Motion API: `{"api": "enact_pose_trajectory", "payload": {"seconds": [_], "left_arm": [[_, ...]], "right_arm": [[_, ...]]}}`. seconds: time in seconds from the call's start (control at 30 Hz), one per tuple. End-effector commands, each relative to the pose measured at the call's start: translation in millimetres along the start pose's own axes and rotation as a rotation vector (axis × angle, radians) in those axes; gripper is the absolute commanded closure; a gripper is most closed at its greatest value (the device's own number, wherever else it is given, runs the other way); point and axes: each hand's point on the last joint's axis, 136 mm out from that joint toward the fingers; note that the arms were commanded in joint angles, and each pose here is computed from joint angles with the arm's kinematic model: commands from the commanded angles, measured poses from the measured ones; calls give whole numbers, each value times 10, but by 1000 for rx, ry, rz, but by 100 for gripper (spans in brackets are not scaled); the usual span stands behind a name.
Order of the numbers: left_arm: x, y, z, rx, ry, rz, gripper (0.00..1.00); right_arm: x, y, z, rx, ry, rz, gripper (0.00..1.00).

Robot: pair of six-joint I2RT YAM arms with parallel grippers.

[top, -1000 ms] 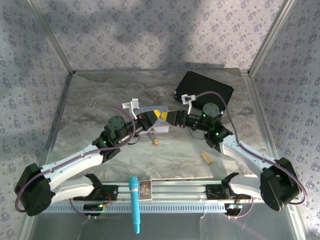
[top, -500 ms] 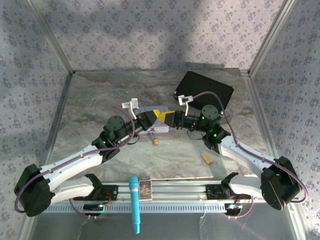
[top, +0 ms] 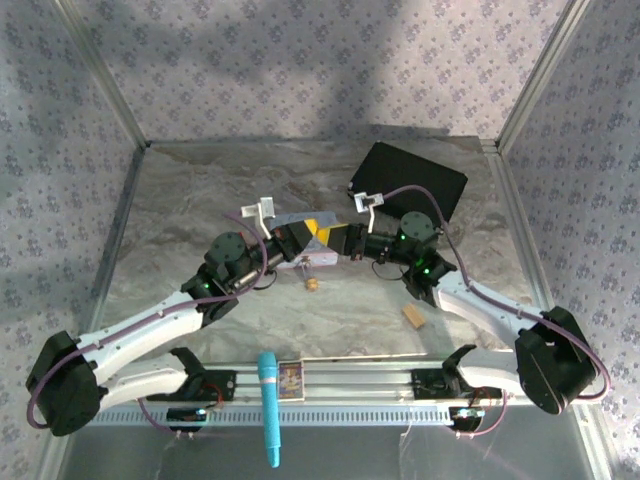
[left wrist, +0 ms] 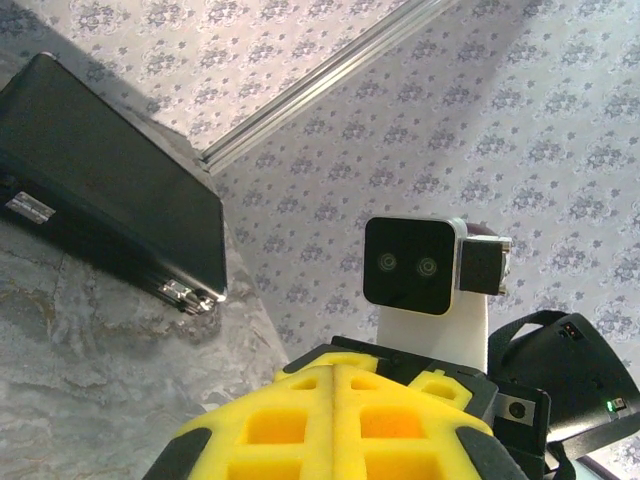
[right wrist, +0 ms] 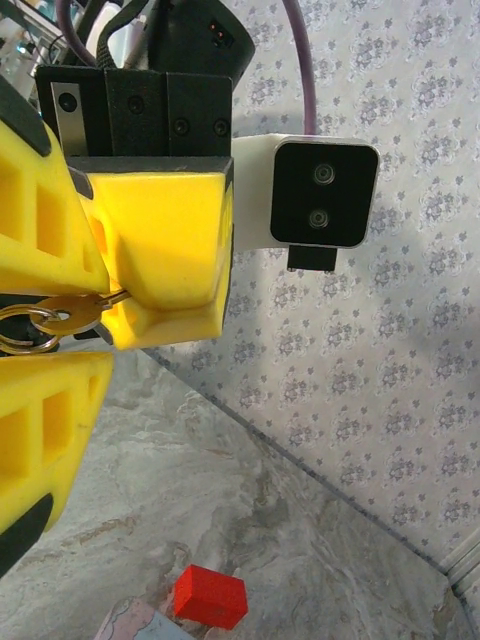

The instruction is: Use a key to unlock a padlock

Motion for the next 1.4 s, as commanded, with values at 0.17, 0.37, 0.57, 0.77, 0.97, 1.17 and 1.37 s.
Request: {"api": "enact_pose_trajectory", "payload": {"seconds": [0.17, 0.37, 0.57, 0.77, 0.97, 1.17, 1.37], "left_arm": [[33, 99, -114, -16, -44, -33, 100], [13, 71, -55, -14, -18, -22, 100], [41, 78, 202, -11, 112, -38, 64], [129, 63, 504, -10, 269, -49, 0], [296, -150, 966, -92, 626, 86, 2], [282, -549, 1266, -101, 713, 188, 21], [302, -907, 1585, -186, 834, 292, 30]], "right_arm": [[96, 32, -51, -11, -16, -29, 95], [100, 17, -61, -15, -18, -28, 97], [123, -11, -186, -34, -64, -33, 100], [207, -31, -562, -66, -247, -58, 100], [408, -86, -883, -9, -493, -83, 100], [562, -166, -1135, -43, -611, -113, 100], [580, -314, -1217, -37, -645, -103, 100]]}}
Point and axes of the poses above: each hand's point on the last joint's axis, 136 mm out from that joint toward the fingers, its own x axis back along the fingers, its own z axis along the line the jaws close on, y = z × x, and after that the axes turned 5 degrees about -x, right-handed
